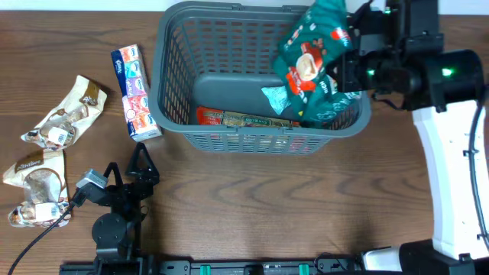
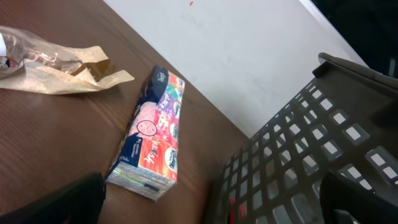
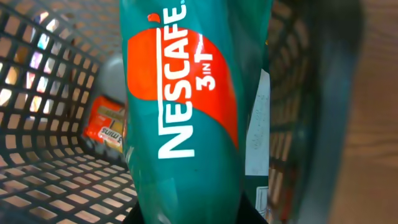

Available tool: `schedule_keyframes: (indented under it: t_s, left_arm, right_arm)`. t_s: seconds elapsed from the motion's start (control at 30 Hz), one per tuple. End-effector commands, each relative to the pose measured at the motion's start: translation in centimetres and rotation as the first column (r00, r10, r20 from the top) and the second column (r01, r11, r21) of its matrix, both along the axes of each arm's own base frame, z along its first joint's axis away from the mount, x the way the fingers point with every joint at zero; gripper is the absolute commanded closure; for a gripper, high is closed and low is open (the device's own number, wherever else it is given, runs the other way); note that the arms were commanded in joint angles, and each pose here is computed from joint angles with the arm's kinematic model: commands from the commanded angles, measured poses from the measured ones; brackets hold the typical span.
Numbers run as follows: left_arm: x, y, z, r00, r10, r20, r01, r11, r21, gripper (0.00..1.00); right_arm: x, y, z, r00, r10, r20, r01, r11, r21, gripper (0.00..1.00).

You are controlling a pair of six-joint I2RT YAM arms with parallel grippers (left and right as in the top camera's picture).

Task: Pack container
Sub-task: 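Swing the Nescafé bag over the basket and lower it inside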

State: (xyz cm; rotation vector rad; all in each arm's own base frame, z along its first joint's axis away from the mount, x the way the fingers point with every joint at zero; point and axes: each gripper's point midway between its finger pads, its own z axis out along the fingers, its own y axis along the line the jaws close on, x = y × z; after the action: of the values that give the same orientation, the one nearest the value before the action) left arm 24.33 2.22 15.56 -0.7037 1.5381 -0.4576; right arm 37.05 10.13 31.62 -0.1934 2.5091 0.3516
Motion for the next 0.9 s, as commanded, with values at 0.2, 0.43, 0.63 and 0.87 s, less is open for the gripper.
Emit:
schedule_keyframes:
  t_s: [0.2, 0.43, 0.63, 0.87]
  left_arm:
    - [-0.08, 0.14, -1.78, 0.999, 0.009, -0.051, -0.008, 1.0, 0.007, 0.01]
    - [-0.08, 0.14, -1.78, 0.999, 0.009, -0.051, -0.008, 1.0, 0.007, 0.01]
    - [-0.08, 0.14, -1.78, 0.999, 0.009, -0.051, -0.008, 1.0, 0.007, 0.01]
    - [-0.08, 0.14, -1.78, 0.999, 0.009, -0.051, -0.008, 1.0, 0.007, 0.01]
  right_arm:
    - [0.75, 0.44, 1.74, 0.998, -0.023, 0.058, 0.022, 1.0, 0.021, 0.99]
    - [0.86, 0.16, 1.72, 0.997, -0.036, 0.061, 0.036, 0.999, 0.01, 0.99]
    - [0.82, 0.08, 1.66, 0.997, -0.044, 0.057, 0.043, 0.999, 0.01, 0.46]
    - [0.76, 0.06, 1.61, 0.998, -0.046, 0.053, 0.045, 0.999, 0.01, 0.01]
